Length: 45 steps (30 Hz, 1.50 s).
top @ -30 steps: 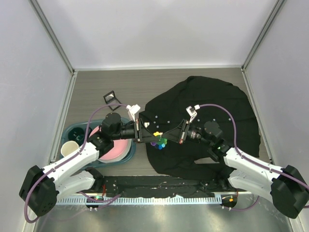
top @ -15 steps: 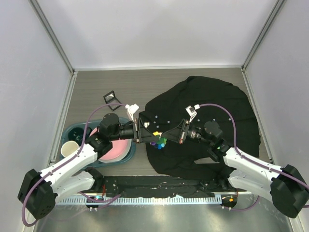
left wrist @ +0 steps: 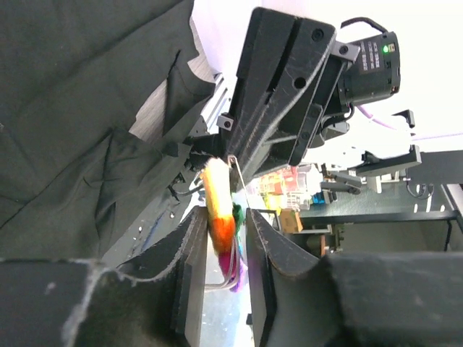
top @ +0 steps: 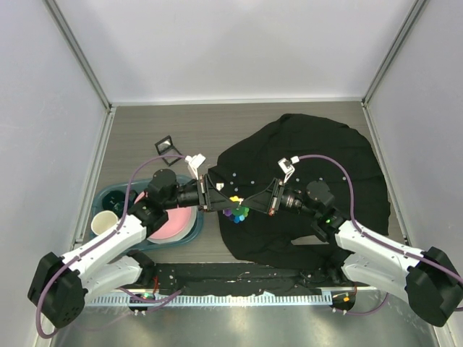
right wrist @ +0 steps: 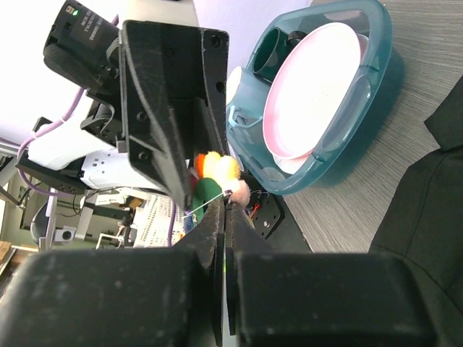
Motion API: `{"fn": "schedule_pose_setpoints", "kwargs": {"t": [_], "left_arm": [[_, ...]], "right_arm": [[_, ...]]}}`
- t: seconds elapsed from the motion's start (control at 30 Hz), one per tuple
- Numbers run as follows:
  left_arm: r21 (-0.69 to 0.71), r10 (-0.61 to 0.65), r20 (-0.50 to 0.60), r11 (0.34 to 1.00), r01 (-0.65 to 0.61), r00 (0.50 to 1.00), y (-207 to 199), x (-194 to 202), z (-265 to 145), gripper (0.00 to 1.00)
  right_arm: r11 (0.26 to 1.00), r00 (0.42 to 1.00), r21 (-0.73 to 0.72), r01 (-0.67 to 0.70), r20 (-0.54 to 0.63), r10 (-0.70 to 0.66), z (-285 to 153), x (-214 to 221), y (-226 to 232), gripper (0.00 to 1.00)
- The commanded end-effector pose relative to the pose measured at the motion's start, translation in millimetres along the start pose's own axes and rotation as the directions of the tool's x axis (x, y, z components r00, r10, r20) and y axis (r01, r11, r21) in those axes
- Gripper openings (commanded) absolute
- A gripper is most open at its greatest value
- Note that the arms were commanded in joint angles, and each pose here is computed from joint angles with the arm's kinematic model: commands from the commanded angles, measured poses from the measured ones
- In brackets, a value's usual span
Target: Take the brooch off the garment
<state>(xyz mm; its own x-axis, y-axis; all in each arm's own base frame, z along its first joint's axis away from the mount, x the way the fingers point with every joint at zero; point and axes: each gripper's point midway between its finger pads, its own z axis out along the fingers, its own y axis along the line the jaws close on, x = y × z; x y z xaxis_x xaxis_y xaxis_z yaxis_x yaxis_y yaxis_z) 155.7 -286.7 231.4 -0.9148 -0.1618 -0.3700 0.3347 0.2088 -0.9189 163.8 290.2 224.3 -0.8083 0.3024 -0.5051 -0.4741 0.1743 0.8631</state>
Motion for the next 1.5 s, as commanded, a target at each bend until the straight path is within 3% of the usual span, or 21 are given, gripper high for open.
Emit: {"fn": "schedule_pose_setpoints", "kwargs": {"t": [0.0,0.13,0.27,0.47,0.7,0.8,1.27,1.47], "left_arm": [[0.069,0.008,0.045,0.998,-0.012,0.999,-13.5,-15.1,1.8,0.28],[0.076,0.0,0.036,0.997,-0.003,0.999,-11.9,-14.8,4.3,0.1],[0.065,-0.003,0.049,0.998,0.0,0.999,-9.4,-15.3,3.0,0.01],[0.044,-0.009,0.071,0.999,0.006,0.997,-5.8,-18.2,0.3,0.0],[0.011,-0.006,0.115,1.0,0.005,0.993,-4.0,-25.5,-2.5,0.0],[-0.012,-0.002,0.129,1.0,0.004,0.992,-1.7,-27.2,-4.0,0.0],[-0.036,0.006,0.124,0.999,-0.002,0.992,0.7,-24.3,-7.2,0.0],[-0.035,0.008,0.117,0.999,-0.004,0.993,0.4,-24.7,-5.5,0.0]], "right_arm": [[0.996,0.998,-0.069,0.064,-0.016,-0.065,0.2,-3.5,22.2,0.01],[0.996,0.997,-0.064,0.068,-0.025,-0.069,0.3,-3.2,22.6,0.01],[0.997,0.997,-0.029,0.066,-0.029,-0.067,-2.7,-2.3,18.6,0.07],[0.997,0.998,0.032,0.065,-0.023,-0.065,-10.6,-0.4,11.4,0.27],[0.998,1.0,0.061,0.007,0.018,-0.008,-17.1,-6.2,16.2,0.59],[0.998,0.999,0.065,-0.02,0.046,0.017,-15.5,-12.6,18.3,0.64],[0.997,0.994,0.026,-0.076,0.082,0.074,7.1,-26.3,22.7,0.66],[0.997,0.996,0.023,-0.068,0.062,0.066,12.6,-24.6,23.6,0.53]]}}
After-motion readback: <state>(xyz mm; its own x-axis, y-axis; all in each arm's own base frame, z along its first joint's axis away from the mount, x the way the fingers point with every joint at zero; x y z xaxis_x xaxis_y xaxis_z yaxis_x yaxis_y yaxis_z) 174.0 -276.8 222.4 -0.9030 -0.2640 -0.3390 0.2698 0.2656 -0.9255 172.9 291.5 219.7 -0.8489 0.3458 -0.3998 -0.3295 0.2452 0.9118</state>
